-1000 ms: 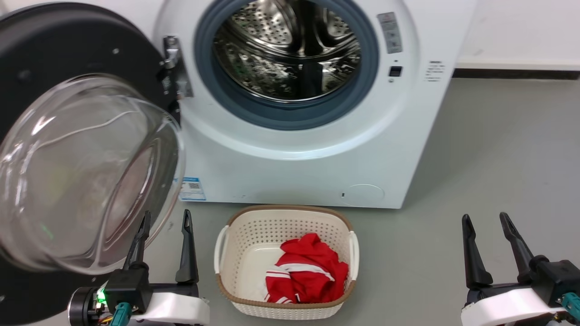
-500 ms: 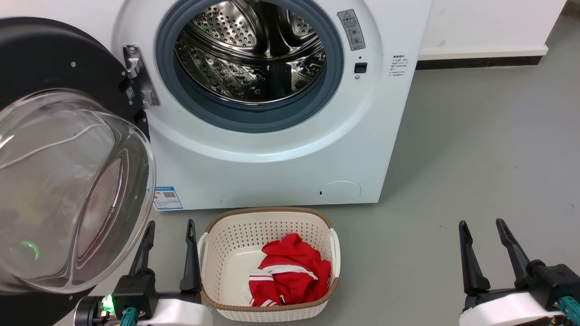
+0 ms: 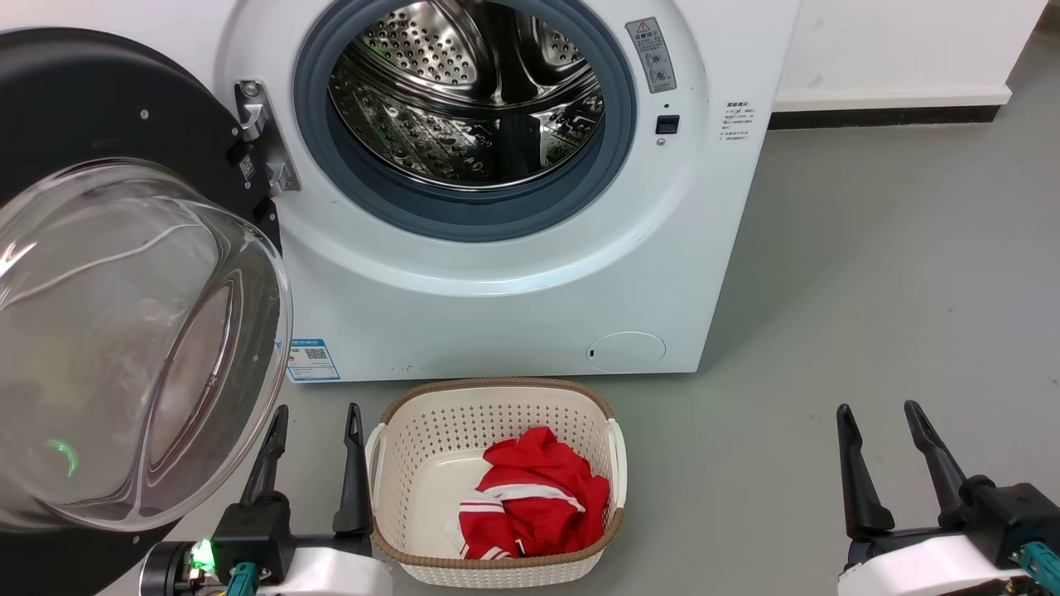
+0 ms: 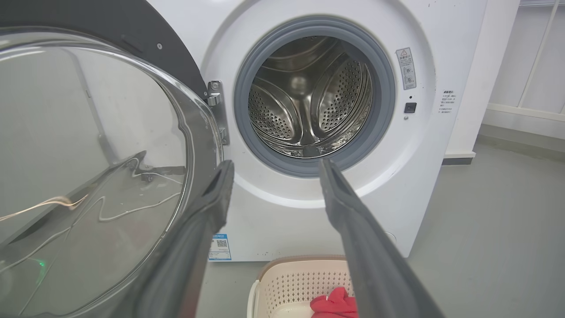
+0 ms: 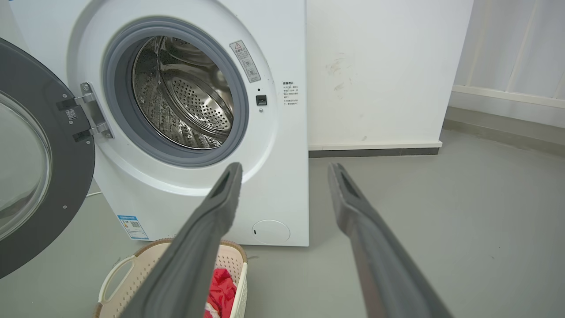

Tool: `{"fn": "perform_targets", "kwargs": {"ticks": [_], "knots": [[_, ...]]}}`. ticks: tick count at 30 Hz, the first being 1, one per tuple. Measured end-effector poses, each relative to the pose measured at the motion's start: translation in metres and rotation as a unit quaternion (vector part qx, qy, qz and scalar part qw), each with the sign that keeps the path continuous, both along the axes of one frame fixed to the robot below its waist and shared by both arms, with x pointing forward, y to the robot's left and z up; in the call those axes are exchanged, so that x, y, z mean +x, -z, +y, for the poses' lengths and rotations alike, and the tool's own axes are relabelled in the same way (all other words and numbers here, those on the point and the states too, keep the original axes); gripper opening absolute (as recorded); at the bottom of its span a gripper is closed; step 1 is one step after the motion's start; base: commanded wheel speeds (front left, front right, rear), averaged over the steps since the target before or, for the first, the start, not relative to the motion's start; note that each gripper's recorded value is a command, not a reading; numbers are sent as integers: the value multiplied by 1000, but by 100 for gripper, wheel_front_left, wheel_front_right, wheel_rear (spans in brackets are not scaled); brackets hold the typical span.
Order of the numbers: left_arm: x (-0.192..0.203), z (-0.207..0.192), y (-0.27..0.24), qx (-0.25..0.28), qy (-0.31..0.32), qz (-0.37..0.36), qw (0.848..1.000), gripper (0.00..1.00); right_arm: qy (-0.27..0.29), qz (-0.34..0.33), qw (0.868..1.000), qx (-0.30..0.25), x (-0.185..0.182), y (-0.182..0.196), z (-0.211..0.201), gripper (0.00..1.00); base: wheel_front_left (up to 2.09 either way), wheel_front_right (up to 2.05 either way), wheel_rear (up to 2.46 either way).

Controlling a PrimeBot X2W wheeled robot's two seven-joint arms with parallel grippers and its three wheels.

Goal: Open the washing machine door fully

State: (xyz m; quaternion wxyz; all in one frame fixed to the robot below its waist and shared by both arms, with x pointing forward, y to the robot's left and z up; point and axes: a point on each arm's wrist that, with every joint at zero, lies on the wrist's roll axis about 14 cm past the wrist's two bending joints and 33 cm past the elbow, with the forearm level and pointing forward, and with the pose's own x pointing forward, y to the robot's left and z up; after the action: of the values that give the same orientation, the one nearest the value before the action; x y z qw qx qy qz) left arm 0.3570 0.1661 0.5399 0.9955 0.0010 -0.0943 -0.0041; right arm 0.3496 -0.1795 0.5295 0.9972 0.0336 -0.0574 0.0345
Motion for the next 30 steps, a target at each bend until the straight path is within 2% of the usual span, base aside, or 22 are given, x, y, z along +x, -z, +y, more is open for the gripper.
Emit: {"fn": "perform_targets", "kwargs": {"ticks": [4,5,9,18,20,21,30], "knots": [[0,0,0,0,-1,1,1000,100,-1,0,1000,2,0,0,0,100,0,0,0],[0,1,0,-1,-1,1,1000,0,0,1,1000,2,0,0,0,0,0,0,0],[-4,1,17,-7,-1,27,1000,0,0,22,1000,7,-2,14,0,0,0,0,0],[-3,9,30,-101,-7,59,993,0,7,42,994,98,-2,22,-4,0,0,0,0],[-1,10,31,-121,-6,63,991,0,8,44,992,118,-1,23,-5,0,0,0,0],[0,12,33,-150,-9,70,986,0,10,49,988,145,0,24,-6,0,0,0,0],[4,16,39,-229,-7,87,969,0,13,56,974,221,4,26,-10,0,0,0,0]]}}
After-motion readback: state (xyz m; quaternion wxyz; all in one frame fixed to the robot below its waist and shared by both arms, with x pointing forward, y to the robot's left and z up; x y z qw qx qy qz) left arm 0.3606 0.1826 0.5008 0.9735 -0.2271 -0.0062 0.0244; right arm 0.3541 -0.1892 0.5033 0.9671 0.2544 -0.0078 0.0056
